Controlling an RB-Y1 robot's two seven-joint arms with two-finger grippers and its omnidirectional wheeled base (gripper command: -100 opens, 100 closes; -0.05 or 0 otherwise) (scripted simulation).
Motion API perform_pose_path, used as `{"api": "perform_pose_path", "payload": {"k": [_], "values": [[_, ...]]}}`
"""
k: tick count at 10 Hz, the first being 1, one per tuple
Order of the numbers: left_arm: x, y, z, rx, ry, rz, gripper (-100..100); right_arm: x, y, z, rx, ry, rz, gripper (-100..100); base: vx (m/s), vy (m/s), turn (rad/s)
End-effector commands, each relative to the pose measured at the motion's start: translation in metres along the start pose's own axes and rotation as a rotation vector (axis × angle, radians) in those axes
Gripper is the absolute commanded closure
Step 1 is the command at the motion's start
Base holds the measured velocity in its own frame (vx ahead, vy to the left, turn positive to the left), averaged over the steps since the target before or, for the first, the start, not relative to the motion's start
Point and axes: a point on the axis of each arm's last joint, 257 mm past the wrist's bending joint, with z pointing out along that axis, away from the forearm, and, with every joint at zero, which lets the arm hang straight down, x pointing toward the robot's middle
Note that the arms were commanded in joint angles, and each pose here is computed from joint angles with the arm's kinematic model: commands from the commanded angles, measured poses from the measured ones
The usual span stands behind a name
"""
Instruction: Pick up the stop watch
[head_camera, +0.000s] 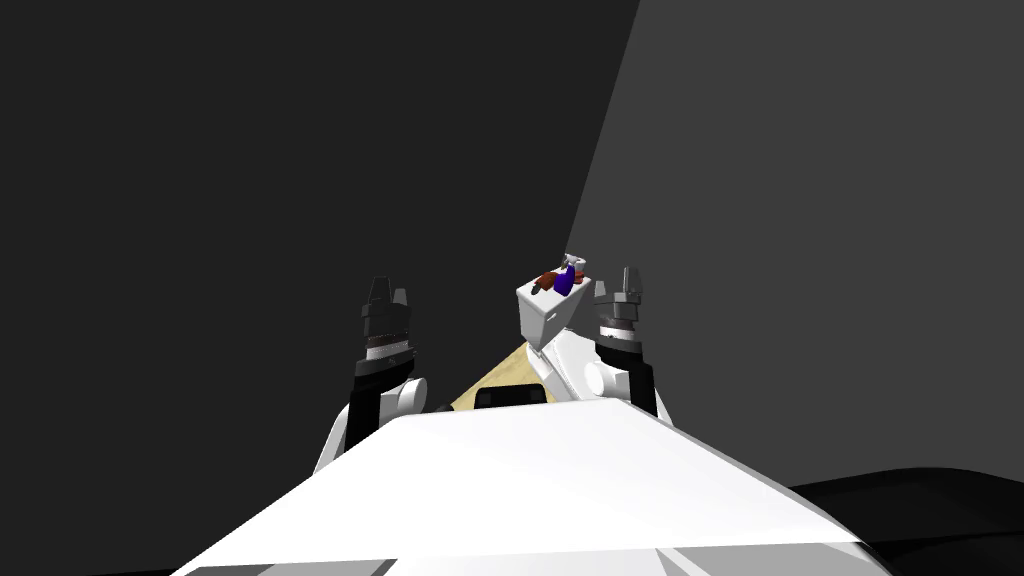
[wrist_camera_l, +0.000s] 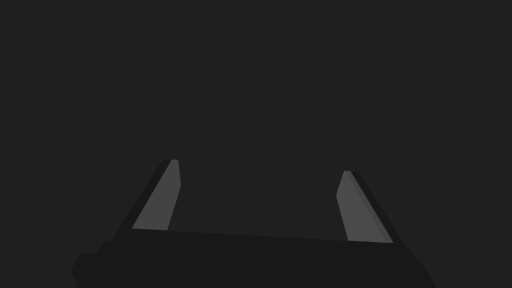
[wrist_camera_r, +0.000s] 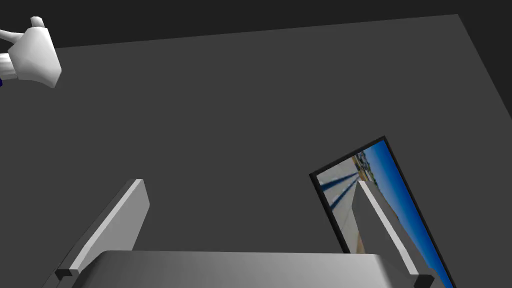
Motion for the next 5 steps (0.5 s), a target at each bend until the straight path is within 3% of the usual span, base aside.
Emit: {"api": "perform_pose_path", "payload": {"k": [1,5], "values": [[0.000,0.000,0.000,0.000,0.000,0.000,0,0.005,-0.002,0.001,0.004,0.031,-0.015,-100,-0.002,-0.001,0.024],[0.000,0.000,0.000,0.000,0.000,0.000,0,0.028,-0.015,0.006,0.031,0.140,-0.074,-100,-0.005,-0.008,0.049]]}}
